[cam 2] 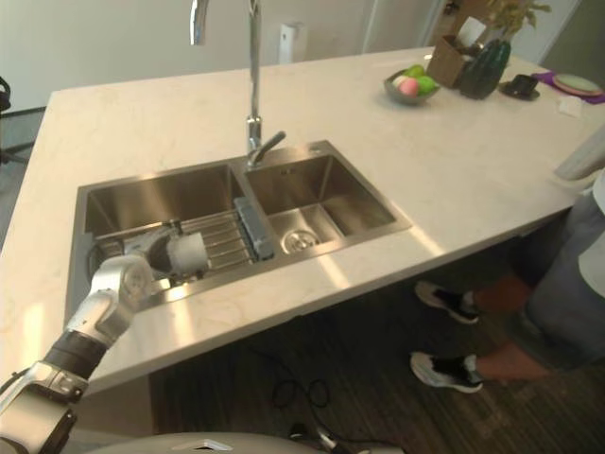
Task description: Walk over to the sink, pick up the cup, carry it to the dishwasher, place the cup inside the dishwasher, then close the dishwasher door
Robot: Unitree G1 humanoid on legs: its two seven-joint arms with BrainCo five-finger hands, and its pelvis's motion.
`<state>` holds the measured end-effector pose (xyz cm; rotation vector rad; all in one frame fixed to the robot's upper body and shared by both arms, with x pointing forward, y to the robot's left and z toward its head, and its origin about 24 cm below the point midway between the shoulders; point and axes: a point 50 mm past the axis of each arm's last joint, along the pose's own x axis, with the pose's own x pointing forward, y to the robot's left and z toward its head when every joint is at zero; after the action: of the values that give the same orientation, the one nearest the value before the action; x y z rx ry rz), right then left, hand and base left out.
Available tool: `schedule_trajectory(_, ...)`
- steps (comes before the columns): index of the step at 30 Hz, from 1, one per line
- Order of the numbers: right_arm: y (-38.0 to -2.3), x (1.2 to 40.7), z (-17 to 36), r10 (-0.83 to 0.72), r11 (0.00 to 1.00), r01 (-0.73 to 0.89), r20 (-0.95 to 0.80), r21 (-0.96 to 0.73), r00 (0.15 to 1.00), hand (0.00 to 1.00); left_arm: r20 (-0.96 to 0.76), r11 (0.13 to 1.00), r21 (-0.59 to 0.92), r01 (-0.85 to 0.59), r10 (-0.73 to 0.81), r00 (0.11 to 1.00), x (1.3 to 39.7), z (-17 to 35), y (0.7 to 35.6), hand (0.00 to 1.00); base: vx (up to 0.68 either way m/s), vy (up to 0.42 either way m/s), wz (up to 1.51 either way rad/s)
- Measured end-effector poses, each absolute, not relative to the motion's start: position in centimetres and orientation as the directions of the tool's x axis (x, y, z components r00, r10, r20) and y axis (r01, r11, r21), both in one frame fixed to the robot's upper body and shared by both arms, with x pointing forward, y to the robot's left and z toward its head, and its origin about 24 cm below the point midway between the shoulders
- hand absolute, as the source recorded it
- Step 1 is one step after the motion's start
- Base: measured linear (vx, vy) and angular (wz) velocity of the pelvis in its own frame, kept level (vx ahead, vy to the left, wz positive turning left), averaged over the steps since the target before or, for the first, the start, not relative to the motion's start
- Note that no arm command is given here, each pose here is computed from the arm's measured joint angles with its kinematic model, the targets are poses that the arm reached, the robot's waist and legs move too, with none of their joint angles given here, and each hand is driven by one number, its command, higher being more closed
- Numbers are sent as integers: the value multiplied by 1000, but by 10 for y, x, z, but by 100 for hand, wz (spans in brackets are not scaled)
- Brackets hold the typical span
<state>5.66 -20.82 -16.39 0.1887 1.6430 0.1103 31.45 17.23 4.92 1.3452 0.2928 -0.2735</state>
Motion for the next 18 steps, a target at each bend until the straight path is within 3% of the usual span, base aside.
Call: schedule_trajectory(18,-207,55,-164,185,982,50,-981,182,-60,0,-411,159,903,398,55,910,310,24,178,0,0,0,0)
